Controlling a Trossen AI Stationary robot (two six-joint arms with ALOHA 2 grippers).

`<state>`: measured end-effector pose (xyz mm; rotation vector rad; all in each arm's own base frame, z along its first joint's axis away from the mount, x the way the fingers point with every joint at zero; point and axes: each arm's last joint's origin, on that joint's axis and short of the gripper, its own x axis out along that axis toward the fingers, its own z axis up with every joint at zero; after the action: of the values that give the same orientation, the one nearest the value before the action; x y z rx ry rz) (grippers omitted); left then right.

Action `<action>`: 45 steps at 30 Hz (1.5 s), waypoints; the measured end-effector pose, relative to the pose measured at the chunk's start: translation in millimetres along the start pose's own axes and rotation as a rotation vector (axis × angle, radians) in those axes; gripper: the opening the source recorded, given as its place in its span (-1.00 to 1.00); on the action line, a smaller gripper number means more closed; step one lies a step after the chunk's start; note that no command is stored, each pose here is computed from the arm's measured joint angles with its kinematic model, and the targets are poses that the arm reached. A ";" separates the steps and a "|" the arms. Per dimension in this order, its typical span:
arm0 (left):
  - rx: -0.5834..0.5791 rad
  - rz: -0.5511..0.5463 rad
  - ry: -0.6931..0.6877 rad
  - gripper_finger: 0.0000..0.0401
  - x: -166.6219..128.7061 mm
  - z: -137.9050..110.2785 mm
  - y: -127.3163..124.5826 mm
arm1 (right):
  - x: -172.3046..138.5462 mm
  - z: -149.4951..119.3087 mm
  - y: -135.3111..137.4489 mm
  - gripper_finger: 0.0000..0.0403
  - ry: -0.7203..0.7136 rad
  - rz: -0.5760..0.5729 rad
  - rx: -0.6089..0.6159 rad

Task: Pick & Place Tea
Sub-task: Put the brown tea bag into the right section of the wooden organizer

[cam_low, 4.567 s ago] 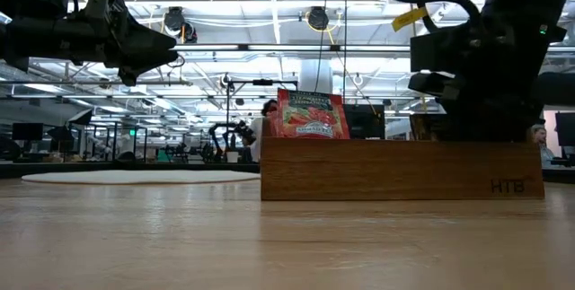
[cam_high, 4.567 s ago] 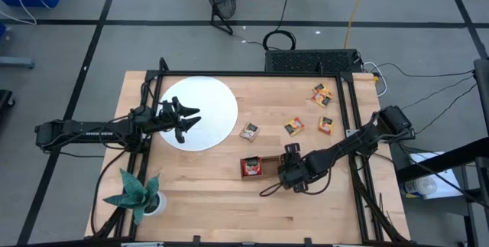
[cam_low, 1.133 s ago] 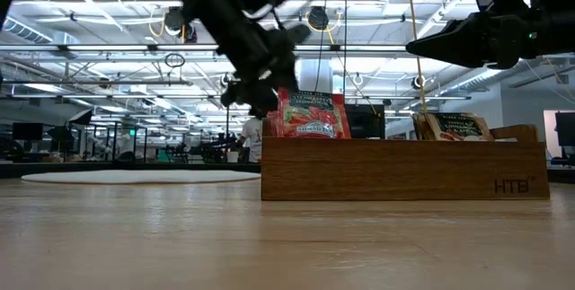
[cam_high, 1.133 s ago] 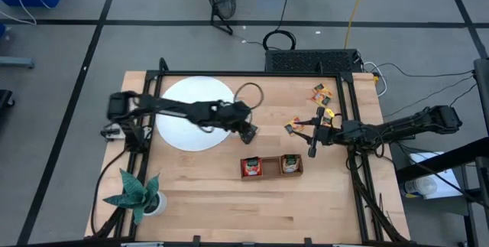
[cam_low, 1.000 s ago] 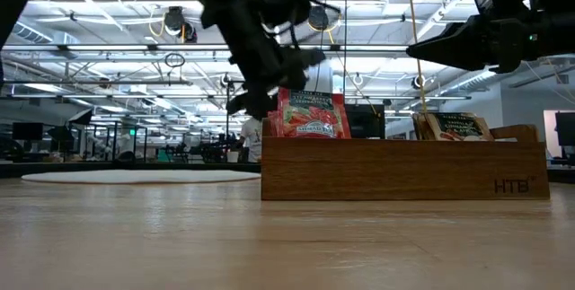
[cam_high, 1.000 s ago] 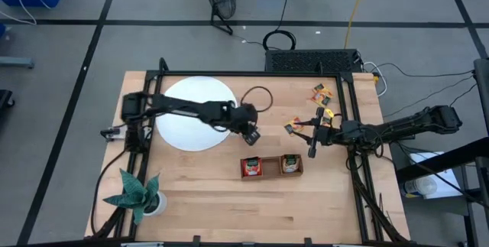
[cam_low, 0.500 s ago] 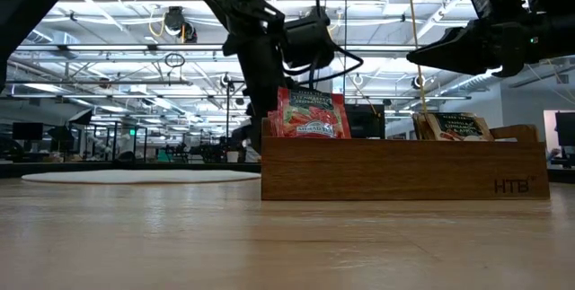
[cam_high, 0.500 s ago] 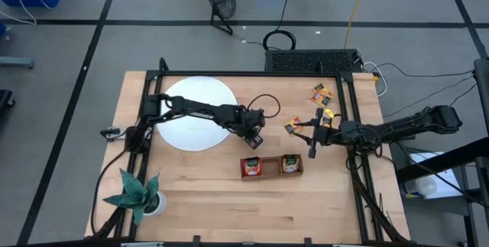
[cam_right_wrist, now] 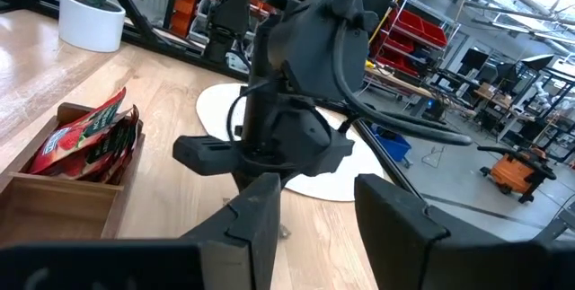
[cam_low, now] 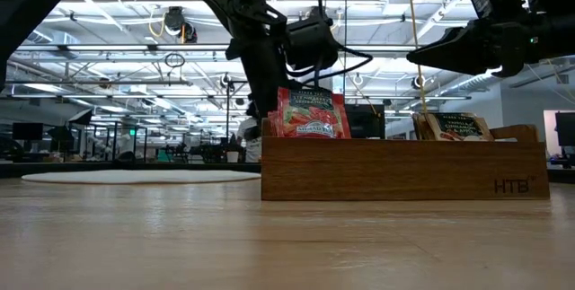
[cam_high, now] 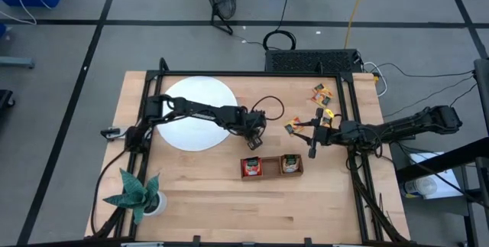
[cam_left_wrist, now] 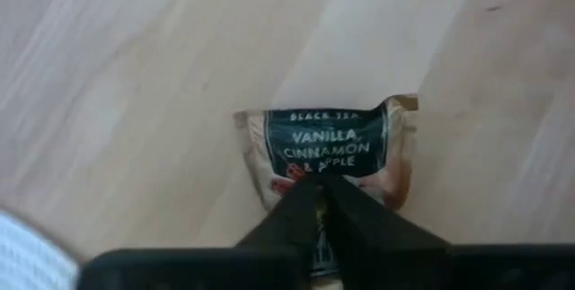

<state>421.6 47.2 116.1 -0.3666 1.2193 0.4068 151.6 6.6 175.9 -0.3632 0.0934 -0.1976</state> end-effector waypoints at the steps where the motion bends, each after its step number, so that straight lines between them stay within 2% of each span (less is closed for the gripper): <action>1: 0.027 -0.002 -0.012 -0.92 -0.5 0.3 -1.8 | 0.0 0.0 0.0 -0.36 0.000 0.000 0.000; 5: 0.137 0.062 -0.077 -0.98 -11.6 0.5 -9.8 | 0.0 -0.3 0.1 -0.36 0.003 0.001 -0.001; 9: 0.236 0.253 -0.166 -0.99 -36.1 -4.1 -18.5 | 0.0 -0.7 0.3 -0.36 0.007 0.002 0.021; 12: 0.291 0.384 -0.362 -0.99 -72.3 3.1 -32.3 | 0.5 1.0 -1.3 -0.36 -0.011 -0.010 0.091; 14: 0.373 0.472 -0.456 -0.99 -92.4 2.3 -44.6 | 1.6 1.8 -3.0 -0.36 -0.023 -0.022 0.153; 17: 0.512 0.580 -0.562 -0.99 -105.3 0.8 -65.5 | 4.8 1.6 -4.9 -0.35 -0.034 -0.041 0.232; 21: 0.607 0.703 -0.681 -0.99 -122.5 3.6 -84.1 | 11.6 0.0 -5.6 -0.35 -0.062 -0.015 0.355; 26: 0.688 0.729 -0.719 -0.99 -124.5 5.5 -93.1 | 21.8 2.7 -4.8 -0.35 -0.183 0.128 0.444; 29: 0.690 0.730 -0.729 -1.00 -126.3 6.0 -93.8 | 26.4 4.2 -7.1 -0.35 -0.252 0.118 0.470; 34: 0.708 0.730 -0.731 -1.00 -126.8 3.9 -97.2 | 38.1 -2.2 -12.9 -0.35 -0.220 0.075 0.499; 45: 0.815 0.716 -0.781 -1.00 -133.8 -0.9 -112.7 | 59.4 0.4 -21.3 -0.35 -0.214 0.222 0.594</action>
<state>437.2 -65.3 249.2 0.8920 0.6107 0.5455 205.9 -25.2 180.7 0.2200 -0.1363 0.0384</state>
